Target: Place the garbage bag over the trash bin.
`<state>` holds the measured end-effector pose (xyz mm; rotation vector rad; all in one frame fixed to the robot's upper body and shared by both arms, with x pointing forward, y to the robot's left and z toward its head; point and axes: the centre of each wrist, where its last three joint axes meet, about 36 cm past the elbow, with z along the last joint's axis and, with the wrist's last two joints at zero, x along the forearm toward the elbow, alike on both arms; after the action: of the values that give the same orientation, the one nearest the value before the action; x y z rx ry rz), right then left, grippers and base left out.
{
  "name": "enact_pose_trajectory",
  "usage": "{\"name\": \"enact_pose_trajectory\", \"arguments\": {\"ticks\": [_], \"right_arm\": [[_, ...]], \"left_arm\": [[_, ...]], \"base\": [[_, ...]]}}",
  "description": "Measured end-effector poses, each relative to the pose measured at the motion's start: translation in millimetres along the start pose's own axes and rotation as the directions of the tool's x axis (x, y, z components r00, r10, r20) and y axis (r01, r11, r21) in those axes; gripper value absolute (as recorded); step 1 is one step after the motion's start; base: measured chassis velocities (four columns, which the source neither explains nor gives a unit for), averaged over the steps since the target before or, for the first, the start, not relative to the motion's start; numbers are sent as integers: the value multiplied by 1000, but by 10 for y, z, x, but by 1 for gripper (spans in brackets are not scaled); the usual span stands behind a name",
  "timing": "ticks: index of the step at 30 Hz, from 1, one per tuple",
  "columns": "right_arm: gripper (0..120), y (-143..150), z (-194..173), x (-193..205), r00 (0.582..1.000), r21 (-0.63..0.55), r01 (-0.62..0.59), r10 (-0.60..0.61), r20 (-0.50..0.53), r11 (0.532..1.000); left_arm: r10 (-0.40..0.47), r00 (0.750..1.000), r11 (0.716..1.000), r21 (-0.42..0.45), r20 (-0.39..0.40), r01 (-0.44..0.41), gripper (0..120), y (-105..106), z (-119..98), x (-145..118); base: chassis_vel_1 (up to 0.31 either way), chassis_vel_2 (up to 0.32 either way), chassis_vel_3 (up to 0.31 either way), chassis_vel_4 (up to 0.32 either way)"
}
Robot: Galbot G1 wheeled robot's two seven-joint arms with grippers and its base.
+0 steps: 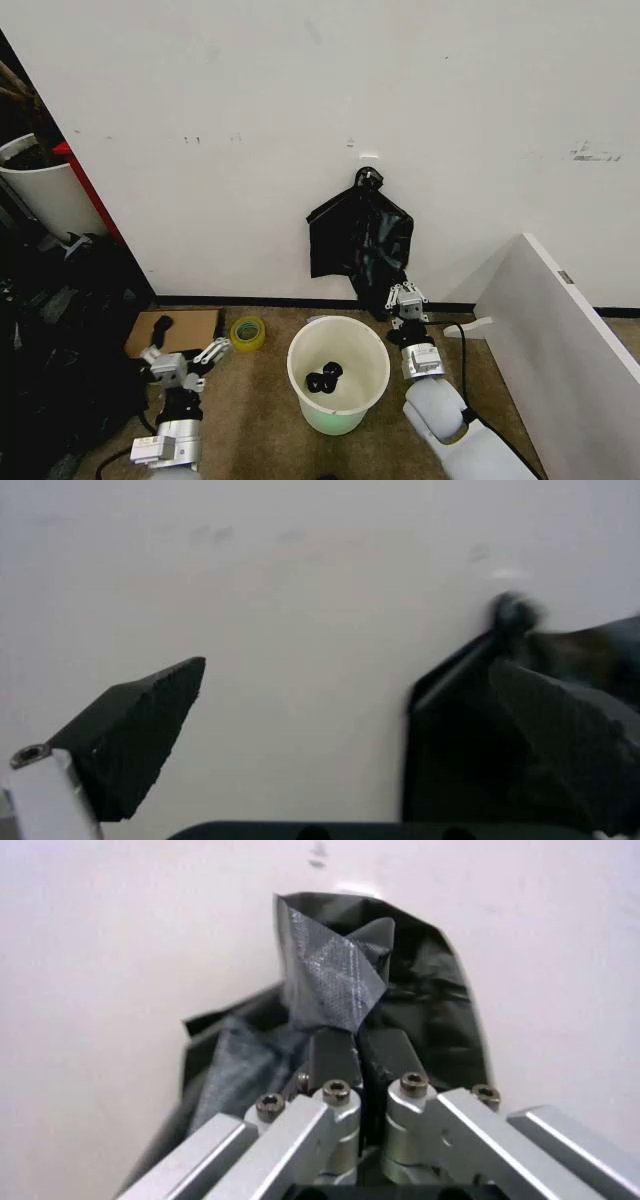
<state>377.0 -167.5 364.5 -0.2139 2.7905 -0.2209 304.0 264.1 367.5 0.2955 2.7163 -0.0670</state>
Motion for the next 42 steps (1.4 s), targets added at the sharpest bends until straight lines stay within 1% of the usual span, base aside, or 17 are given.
{"name": "enact_pose_trajectory", "arguments": {"ticks": [2,3,5,6,9,10,13,14,15,18,24,26,27,34,37,40,42], "right_arm": [[0,30,-1,-33,999,-5,24,-24,22,1000],[0,50,27,-60,998,-5,44,-44,36,999],[0,69,79,-61,997,-4,67,-67,48,998],[0,69,79,-61,997,-4,67,-67,48,998],[0,91,130,-50,996,-9,77,-77,52,997],[0,103,152,-48,995,-13,79,-78,55,997],[0,124,176,-66,995,-22,78,-76,69,997],[0,124,176,-66,995,-22,78,-76,69,997],[0,131,177,-74,995,-27,75,-72,75,997],[0,142,171,-68,995,-34,71,-68,80,997],[0,119,150,-70,992,-28,72,-69,103,997],[0,119,150,-70,992,-28,72,-69,103,997],[0,128,134,-76,991,-29,75,-71,114,997],[0,145,124,-78,988,-24,86,-82,132,996],[0,153,121,-76,987,-24,90,-86,134,996],[0,160,120,-72,986,-22,94,-90,138,995],[0,159,122,-69,986,-20,97,-93,139,995]], "left_arm": [[94,995,995,-23,21,-93,100,210,46,-175],[174,984,984,-50,27,-172,100,395,74,-355],[270,963,961,-66,18,-268,100,561,128,-602],[270,963,961,-66,18,-268,100,561,128,-602],[384,924,921,-72,4,-382,100,723,219,-985],[442,897,894,-72,2,-441,100,765,266,-1185],[564,826,824,-64,-15,-563,100,770,411,-1548],[564,826,824,-64,-15,-563,100,770,411,-1548],[607,794,792,-57,-26,-607,100,730,497,-1672],[655,754,753,-47,-40,-657,100,568,676,-1954],[654,751,746,-88,-93,-660,100,228,874,-2264],[654,751,746,-88,-93,-660,100,228,874,-2264],[665,740,734,-95,-100,-672,100,64,896,-2328],[695,708,692,-154,-122,-706,96,-131,930,-2342],[684,717,697,-166,-135,-697,90,-164,957,-2322],[653,744,726,-161,-144,-668,78,-194,1005,-2293],[648,748,732,-156,-144,-663,69,-219,1023,-2288]], "base": [[0,0,0,0],[0,0,0,0],[0,0,0,0],[0,0,0,0],[0,0,0,0],[0,0,0,0],[0,0,0,0],[0,0,0,0],[0,0,0,0],[0,0,0,0],[0,0,0,0],[0,0,0,0],[0,0,0,0],[0,0,0,0],[0,0,0,0],[0,0,0,0],[0,0,0,0]]}}
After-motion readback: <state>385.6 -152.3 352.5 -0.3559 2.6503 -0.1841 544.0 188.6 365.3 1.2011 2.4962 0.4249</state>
